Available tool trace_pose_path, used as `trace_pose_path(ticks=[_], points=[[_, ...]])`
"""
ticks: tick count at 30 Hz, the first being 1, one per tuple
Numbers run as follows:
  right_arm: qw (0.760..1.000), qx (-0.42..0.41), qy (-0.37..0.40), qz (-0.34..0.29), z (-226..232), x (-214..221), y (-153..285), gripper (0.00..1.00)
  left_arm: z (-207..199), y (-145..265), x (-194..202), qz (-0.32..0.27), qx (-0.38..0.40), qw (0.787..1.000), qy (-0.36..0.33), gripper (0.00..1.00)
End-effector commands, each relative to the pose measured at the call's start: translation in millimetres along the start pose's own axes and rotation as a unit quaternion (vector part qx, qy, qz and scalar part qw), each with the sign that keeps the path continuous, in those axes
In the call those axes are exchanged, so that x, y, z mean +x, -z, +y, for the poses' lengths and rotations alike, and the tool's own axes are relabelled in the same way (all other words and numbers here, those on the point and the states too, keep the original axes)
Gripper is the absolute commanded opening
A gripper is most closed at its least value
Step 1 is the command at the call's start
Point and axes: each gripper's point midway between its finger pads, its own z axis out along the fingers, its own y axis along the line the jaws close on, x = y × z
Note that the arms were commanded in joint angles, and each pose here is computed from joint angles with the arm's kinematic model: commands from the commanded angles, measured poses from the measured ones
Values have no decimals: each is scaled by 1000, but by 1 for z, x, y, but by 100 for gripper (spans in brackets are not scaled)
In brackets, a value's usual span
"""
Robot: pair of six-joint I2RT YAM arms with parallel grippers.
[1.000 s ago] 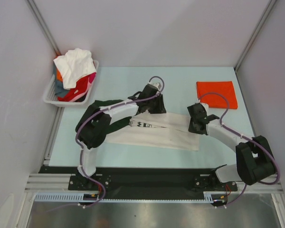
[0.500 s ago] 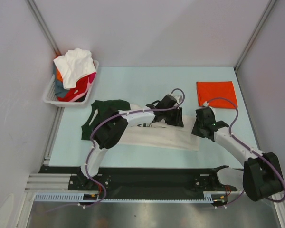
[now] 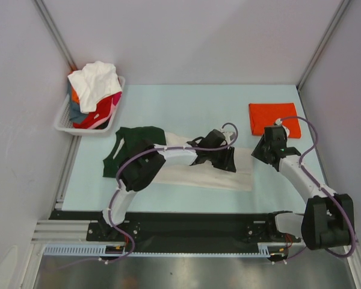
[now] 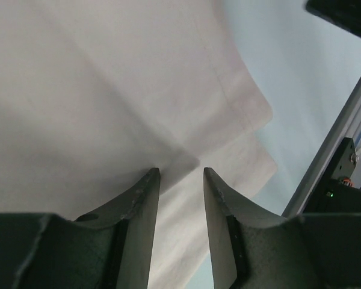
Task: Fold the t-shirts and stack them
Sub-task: Fold the tshirt
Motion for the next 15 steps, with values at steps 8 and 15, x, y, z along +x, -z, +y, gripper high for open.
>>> trace_pose_path(ticks=[8,15], points=[[994,-87,-48,38,27,-6,-29,40,-50,55,-9,-79,61,994,-50,52],[995,-74,-47,55,15,4,-46,42,-60,54,18,-57,69,995,-49,58]])
